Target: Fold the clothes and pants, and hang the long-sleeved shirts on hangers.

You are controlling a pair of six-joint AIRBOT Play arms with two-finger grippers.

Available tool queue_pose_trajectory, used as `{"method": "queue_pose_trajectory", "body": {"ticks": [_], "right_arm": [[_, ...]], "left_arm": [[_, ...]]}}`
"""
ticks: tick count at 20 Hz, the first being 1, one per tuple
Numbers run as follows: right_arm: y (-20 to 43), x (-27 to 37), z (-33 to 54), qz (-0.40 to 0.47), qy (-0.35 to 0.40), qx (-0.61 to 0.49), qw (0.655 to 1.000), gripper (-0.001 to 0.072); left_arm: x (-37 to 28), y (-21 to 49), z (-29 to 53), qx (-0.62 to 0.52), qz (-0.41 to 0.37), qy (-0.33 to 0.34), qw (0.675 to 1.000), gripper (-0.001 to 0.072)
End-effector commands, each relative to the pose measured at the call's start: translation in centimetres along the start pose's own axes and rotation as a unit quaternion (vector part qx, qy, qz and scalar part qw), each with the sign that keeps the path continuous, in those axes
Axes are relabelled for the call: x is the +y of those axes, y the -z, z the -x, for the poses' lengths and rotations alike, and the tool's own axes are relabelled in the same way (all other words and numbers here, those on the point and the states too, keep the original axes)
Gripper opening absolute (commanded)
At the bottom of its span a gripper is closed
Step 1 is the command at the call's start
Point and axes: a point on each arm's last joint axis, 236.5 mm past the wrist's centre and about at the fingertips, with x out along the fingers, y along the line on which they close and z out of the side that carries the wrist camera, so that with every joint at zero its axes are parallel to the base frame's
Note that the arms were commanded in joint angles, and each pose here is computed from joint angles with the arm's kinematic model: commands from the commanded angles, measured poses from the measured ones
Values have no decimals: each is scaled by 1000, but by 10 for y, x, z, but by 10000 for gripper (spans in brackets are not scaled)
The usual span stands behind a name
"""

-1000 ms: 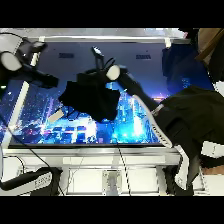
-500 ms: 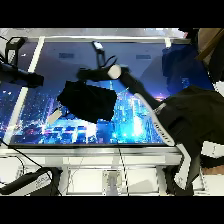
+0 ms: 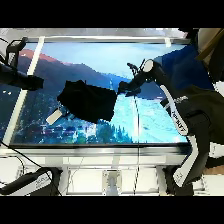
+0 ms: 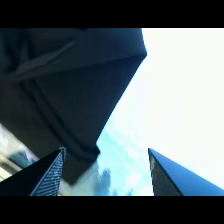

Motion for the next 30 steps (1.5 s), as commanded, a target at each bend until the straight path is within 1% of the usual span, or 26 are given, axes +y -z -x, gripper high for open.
{"method": "queue_pose_trajectory", "body": {"ticks": [1,4,9,11,14,15,16,17,18,19,21,23,25,28,30], "right_arm": [[-7,-3,-30,-74,-51,-27,996,594],[0,9,-50,-109,-98,-1,989,594],[22,25,-95,-113,-107,44,987,593],[25,54,-108,-123,-146,46,981,591],[3,107,-110,-117,-230,-5,966,585],[-5,115,-108,-122,-244,-24,962,525],[-13,119,-107,-129,-248,-39,959,374],[-18,119,-106,-137,-252,-49,957,172],[-23,118,-101,-141,-257,-54,955,33],[-27,118,-94,-136,-262,-53,954,10],[-36,118,-61,-101,-277,-54,954,7],[-51,106,-11,-66,-278,-69,956,7],[-65,83,53,-44,-263,-90,960,7],[-73,25,158,-68,-208,-124,968,6],[-70,-24,233,-111,-171,-176,963,6]], "left_arm": [[0,2,0,4,1,1,1000,19],[0,2,0,4,1,1,1000,19],[0,2,0,4,2,1,1000,19],[0,2,0,4,2,1,1000,19],[0,2,0,4,2,1,1000,19],[0,2,0,4,2,1,1000,19],[0,2,0,4,2,1,1000,19],[0,2,0,4,2,1,1000,19],[0,2,0,4,2,1,1000,19],[0,2,0,4,2,1,1000,19],[0,2,0,4,2,1,1000,19],[0,2,0,4,2,1,1000,19],[0,2,0,4,2,1,1000,19],[0,2,0,4,2,1,1000,19],[0,2,0,4,2,1,1000,19]]}}
